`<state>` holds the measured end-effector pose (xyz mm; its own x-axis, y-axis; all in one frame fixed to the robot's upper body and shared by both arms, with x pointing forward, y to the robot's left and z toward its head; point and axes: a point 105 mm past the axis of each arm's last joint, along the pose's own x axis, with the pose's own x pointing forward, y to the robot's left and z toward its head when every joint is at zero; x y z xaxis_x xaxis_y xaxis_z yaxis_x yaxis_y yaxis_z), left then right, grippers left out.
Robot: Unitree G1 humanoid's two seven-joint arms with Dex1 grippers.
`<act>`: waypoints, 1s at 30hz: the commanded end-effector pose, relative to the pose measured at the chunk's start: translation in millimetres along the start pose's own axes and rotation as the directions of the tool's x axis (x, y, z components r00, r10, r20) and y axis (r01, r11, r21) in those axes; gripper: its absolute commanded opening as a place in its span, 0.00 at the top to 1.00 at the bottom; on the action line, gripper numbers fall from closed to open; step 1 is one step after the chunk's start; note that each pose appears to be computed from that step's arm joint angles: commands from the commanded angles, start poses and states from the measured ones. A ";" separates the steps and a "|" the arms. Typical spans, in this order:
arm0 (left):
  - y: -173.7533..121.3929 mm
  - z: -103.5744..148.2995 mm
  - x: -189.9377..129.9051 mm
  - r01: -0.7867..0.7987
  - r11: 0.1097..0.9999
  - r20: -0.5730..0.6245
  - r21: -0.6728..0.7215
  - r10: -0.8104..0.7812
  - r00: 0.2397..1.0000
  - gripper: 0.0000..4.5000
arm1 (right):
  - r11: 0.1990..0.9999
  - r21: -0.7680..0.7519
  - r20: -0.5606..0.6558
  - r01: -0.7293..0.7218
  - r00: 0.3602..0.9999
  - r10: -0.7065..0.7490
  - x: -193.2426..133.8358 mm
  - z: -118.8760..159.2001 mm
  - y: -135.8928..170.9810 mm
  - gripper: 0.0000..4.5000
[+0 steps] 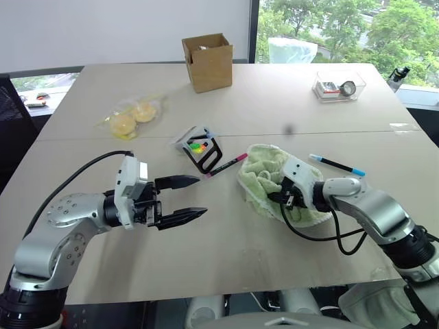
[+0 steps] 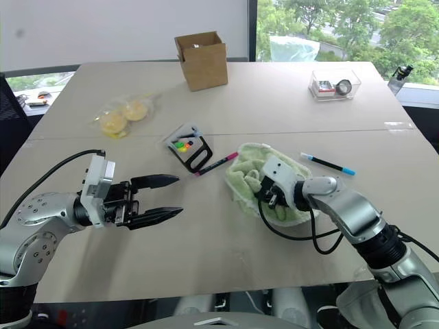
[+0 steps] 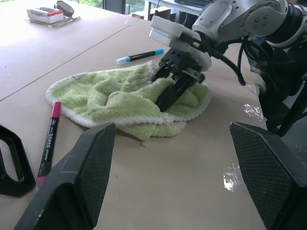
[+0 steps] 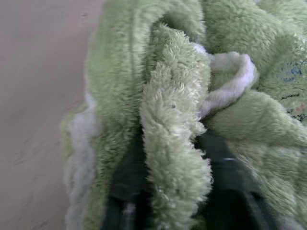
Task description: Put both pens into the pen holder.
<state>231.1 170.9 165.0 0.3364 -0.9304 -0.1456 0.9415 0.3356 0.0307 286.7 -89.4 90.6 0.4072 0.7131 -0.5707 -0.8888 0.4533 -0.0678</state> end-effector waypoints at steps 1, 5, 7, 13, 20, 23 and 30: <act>-1.3 10.4 0.3 -0.004 0.999 0.036 0.048 0.002 0.999 0.12 | 0.990 0.065 0.114 -0.122 0.987 0.114 -28.1 9.5 21.0 1.00; -2.2 13.0 2.8 0.004 0.999 0.057 0.050 -0.007 0.998 0.12 | 0.976 0.152 0.277 -0.154 0.955 0.108 -68.9 25.9 26.3 1.00; -4.2 12.7 4.8 0.026 0.998 0.056 0.049 -0.029 0.998 0.12 | 0.975 0.197 0.259 -0.108 0.964 0.055 -92.1 14.7 25.3 1.00; -0.7 12.5 11.8 0.063 0.997 0.062 0.051 -0.066 0.996 0.12 | 0.934 0.295 0.054 0.199 0.973 -0.225 -149.2 -36.1 4.7 1.00; 5.1 12.1 18.6 0.099 0.993 0.062 0.063 -0.103 0.993 0.12 | 0.789 0.273 -0.282 0.550 0.830 -0.481 -206.9 -111.4 -27.4 1.00; 5.4 11.5 20.5 0.106 0.992 0.060 0.067 -0.110 0.992 0.12 | 0.710 0.232 -0.406 0.665 0.729 -0.551 -225.3 -138.2 -41.6 1.00; 11.8 8.7 24.3 0.066 0.992 0.050 0.105 -0.072 0.996 0.12 | 0.668 0.226 -0.369 0.709 0.697 -0.615 -225.8 -134.2 -68.2 0.80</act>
<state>249.6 151.0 165.4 0.2602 -0.9603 -0.1008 0.9641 0.2527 0.0815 221.7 -354.2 106.5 0.7276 0.0112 -0.6859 -0.2563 0.9319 -0.2567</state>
